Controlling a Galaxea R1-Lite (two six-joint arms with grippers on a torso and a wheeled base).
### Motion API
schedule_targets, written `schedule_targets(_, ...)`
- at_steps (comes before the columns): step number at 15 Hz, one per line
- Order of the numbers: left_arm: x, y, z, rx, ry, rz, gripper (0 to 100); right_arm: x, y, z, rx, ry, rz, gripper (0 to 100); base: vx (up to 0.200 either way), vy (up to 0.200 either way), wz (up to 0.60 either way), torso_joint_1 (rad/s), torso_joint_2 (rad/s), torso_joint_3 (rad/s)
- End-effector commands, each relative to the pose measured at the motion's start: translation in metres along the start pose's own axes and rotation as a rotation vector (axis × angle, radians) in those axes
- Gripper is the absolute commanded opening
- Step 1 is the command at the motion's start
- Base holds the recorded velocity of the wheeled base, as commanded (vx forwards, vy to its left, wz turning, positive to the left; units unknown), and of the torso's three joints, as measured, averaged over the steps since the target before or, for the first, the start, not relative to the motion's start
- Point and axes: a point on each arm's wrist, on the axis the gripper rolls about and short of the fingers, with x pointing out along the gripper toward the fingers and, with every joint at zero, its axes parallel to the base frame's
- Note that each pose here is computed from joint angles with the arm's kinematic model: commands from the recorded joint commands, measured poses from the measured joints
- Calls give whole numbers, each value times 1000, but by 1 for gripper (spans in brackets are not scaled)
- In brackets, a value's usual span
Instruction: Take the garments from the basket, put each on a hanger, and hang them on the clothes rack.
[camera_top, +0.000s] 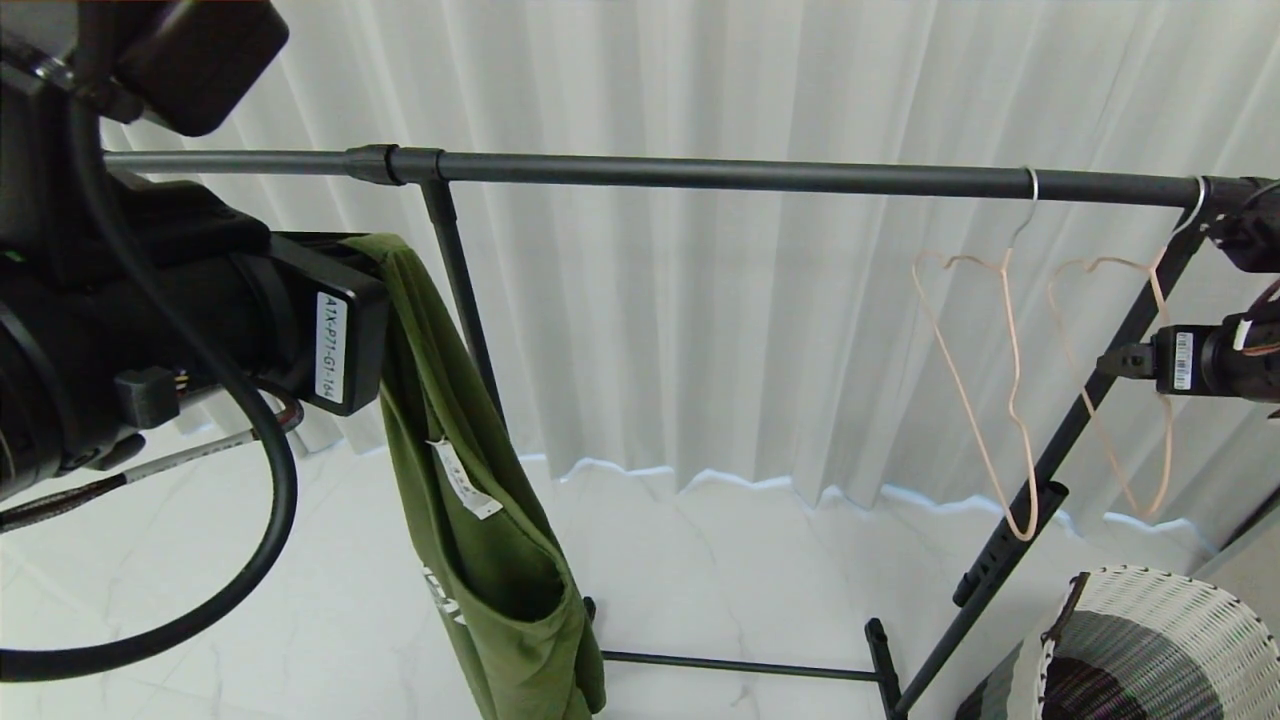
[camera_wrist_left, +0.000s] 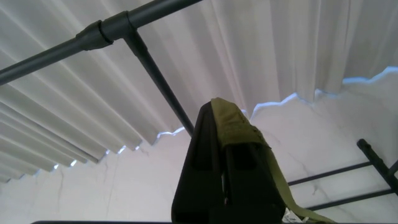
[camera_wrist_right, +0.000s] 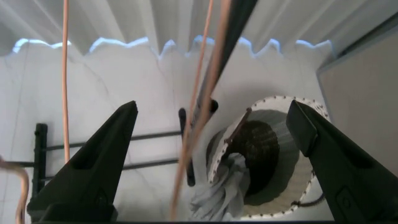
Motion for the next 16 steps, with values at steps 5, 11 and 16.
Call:
schedule_targets(5,1,-1,0,2,2,-1,0,20,7,-3,-5,87,7,100,0,0,0,0,0,0)
schedule_targets(11,1,-1,0,5,2,-1,0,23,7,-5,27,97,2,0,0,0,0,0,0,0)
schedule_targets(16,0,0,0,3,0,0,0,22,7,-5,28,96,2,0,0,0,0,0,0,0)
